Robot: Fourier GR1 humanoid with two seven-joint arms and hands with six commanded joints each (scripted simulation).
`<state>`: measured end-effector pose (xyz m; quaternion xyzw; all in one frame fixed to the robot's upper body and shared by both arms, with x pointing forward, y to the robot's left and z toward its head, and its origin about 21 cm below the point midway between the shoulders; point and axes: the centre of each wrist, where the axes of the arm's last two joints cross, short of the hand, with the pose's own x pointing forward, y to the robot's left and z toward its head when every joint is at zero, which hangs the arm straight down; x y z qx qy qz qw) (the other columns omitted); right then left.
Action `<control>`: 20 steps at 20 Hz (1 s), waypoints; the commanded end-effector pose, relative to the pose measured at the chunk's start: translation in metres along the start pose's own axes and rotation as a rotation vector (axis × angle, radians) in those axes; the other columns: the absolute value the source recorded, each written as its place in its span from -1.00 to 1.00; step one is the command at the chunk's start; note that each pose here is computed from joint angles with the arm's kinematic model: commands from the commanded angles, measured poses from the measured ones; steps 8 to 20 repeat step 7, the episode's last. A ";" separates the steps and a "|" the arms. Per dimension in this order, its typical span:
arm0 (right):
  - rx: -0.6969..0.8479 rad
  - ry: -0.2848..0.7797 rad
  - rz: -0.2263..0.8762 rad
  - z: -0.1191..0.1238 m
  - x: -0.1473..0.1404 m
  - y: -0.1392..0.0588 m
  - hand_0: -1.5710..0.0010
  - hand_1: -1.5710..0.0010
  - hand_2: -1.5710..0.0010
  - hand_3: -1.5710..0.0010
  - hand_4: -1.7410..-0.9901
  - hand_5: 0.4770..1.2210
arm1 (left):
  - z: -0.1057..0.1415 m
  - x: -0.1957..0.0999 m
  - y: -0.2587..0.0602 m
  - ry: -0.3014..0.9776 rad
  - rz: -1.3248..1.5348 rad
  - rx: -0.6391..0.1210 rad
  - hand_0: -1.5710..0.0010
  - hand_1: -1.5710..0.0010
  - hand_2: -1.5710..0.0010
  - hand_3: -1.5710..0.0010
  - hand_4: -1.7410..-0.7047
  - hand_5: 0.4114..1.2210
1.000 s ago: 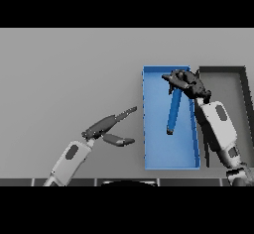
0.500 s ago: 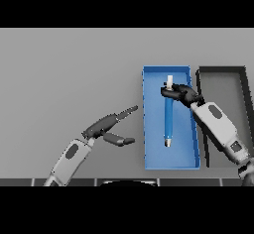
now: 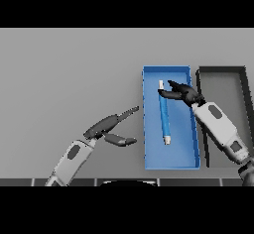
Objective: Pick up the blue pipe and place it into the blue bin.
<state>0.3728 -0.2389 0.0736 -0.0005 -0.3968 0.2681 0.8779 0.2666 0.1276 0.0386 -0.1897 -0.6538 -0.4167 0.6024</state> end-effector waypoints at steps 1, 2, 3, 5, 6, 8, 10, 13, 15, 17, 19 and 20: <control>0.000 0.011 -0.002 0.000 -0.003 -0.001 0.98 0.98 0.98 0.99 0.64 -0.45 | -0.001 0.000 0.000 0.007 0.002 -0.004 1.00 1.00 1.00 1.00 0.58 -0.87; 0.002 0.014 0.003 0.001 -0.001 -0.001 0.98 0.99 0.99 0.99 0.62 -0.47 | -0.002 0.001 0.002 0.010 0.008 -0.001 1.00 1.00 1.00 1.00 0.58 -0.86; 0.005 0.013 0.010 0.001 -0.002 0.001 0.99 0.99 0.99 0.99 0.63 -0.48 | -0.003 0.000 0.000 0.014 0.009 -0.004 1.00 1.00 1.00 1.00 0.58 -0.87; 0.014 0.009 0.004 0.001 -0.001 -0.001 0.99 0.99 0.99 0.99 0.63 -0.47 | -0.006 -0.003 -0.003 0.016 0.008 -0.005 1.00 1.00 1.00 1.00 0.58 -0.86; 0.023 -0.004 0.007 0.003 -0.002 -0.001 0.99 0.99 0.99 0.99 0.63 -0.46 | -0.007 -0.005 0.000 0.018 0.010 0.000 1.00 1.00 1.00 1.00 0.58 -0.86; 0.030 -0.002 -0.004 -0.001 -0.004 0.001 0.99 0.99 0.99 0.99 0.63 -0.46 | -0.008 -0.008 0.001 0.024 0.008 -0.001 1.00 1.00 1.00 1.00 0.58 -0.86; 0.030 -0.002 -0.004 -0.001 -0.004 0.001 0.99 0.99 0.99 0.99 0.63 -0.46 | -0.008 -0.008 0.001 0.024 0.008 -0.001 1.00 1.00 1.00 1.00 0.58 -0.86; 0.030 -0.002 -0.004 -0.001 -0.004 0.001 0.99 0.99 0.99 0.99 0.63 -0.46 | -0.008 -0.008 0.001 0.024 0.008 -0.001 1.00 1.00 1.00 1.00 0.58 -0.86; 0.030 -0.002 -0.004 -0.001 -0.004 0.001 0.99 0.99 0.99 0.99 0.63 -0.46 | -0.008 -0.008 0.001 0.024 0.008 -0.001 1.00 1.00 1.00 1.00 0.58 -0.86; 0.030 -0.002 -0.004 -0.001 -0.004 0.001 0.99 0.99 0.99 0.99 0.63 -0.46 | -0.008 -0.008 0.001 0.024 0.008 -0.001 1.00 1.00 1.00 1.00 0.58 -0.86; 0.030 -0.002 -0.004 -0.001 -0.004 0.001 0.99 0.99 0.99 0.99 0.63 -0.46 | -0.008 -0.008 0.001 0.024 0.008 -0.001 1.00 1.00 1.00 1.00 0.58 -0.86; 0.030 -0.002 -0.004 -0.001 -0.004 0.001 0.99 0.99 0.99 0.99 0.63 -0.46 | -0.008 -0.008 0.001 0.024 0.008 -0.001 1.00 1.00 1.00 1.00 0.58 -0.86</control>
